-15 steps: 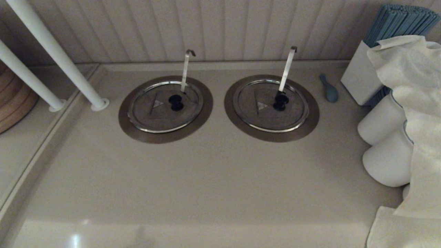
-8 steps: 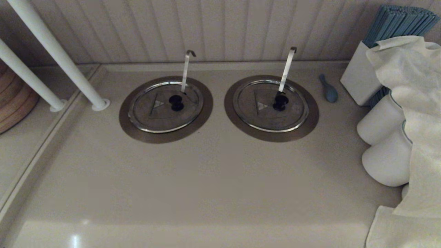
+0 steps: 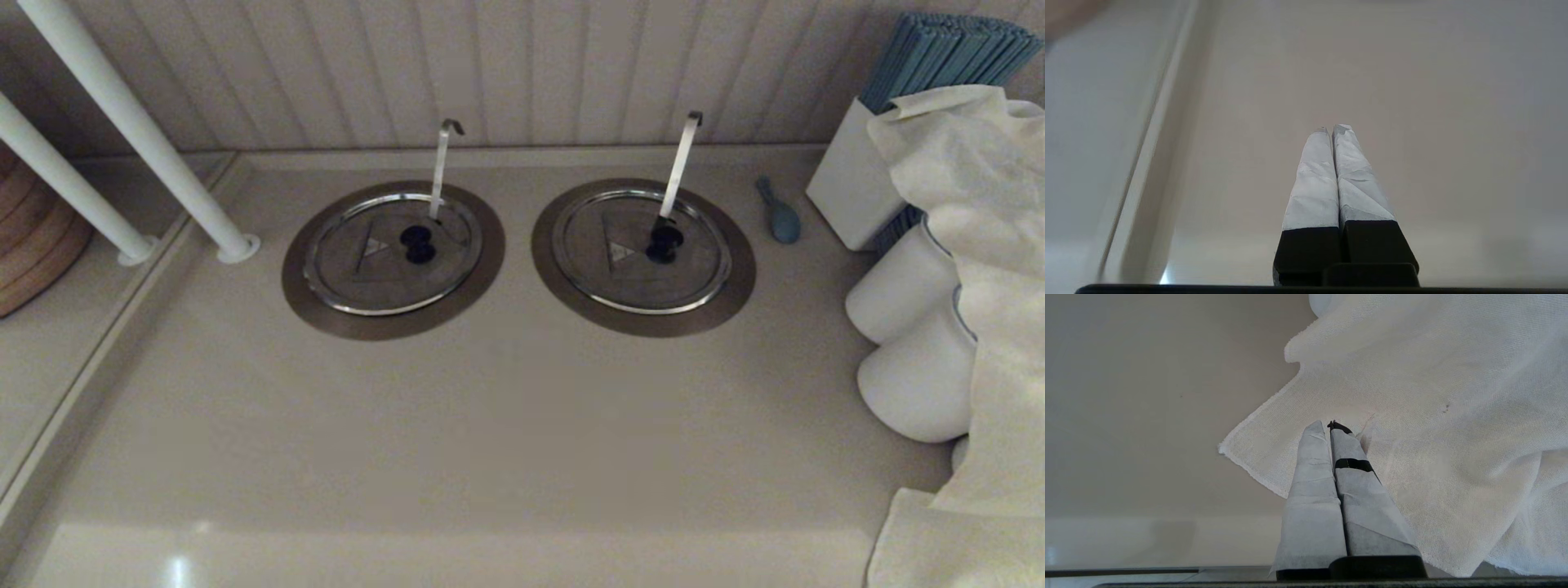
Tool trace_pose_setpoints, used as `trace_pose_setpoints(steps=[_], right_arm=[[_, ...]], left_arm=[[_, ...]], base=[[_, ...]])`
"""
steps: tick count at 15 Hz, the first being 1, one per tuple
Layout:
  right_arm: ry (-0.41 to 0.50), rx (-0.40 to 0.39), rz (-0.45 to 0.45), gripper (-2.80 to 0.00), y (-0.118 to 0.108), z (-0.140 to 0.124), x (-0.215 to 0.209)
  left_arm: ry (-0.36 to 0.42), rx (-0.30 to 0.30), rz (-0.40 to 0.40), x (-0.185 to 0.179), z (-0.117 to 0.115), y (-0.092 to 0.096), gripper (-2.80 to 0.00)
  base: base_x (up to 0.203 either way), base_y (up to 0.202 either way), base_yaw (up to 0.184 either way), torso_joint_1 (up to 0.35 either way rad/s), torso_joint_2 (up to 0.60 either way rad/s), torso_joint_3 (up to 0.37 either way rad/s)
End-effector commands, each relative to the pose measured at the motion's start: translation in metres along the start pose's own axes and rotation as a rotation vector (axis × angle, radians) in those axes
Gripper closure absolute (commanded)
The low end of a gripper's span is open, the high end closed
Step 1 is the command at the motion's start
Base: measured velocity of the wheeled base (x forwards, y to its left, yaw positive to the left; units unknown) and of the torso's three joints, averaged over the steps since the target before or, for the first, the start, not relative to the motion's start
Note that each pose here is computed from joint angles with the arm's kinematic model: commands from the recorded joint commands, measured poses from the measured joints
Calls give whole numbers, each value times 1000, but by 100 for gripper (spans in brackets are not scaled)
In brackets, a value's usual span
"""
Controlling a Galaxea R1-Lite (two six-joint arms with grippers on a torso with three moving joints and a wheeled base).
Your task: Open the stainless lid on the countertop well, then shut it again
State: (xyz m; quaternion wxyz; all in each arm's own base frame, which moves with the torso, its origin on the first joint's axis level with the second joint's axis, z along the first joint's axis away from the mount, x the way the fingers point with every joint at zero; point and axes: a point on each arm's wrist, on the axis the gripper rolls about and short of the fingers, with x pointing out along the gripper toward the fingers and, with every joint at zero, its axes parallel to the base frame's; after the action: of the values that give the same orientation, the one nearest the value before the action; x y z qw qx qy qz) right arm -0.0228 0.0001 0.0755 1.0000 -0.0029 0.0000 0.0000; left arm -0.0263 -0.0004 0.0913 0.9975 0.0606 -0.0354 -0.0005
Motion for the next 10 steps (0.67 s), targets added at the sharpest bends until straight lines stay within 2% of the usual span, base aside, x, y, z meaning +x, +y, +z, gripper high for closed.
trace_pose_setpoints(steps=[1,10], right_arm=[[0,0,0,0,0,0,0],[1,0,0,0,0,0,0]], left_arm=[[56,-29,-24,2,-13,-2,0],[71,-43,-36,2,-16,-3,0]], base=[[0,0,0,0,0,0],[0,0,0,0,0,0]])
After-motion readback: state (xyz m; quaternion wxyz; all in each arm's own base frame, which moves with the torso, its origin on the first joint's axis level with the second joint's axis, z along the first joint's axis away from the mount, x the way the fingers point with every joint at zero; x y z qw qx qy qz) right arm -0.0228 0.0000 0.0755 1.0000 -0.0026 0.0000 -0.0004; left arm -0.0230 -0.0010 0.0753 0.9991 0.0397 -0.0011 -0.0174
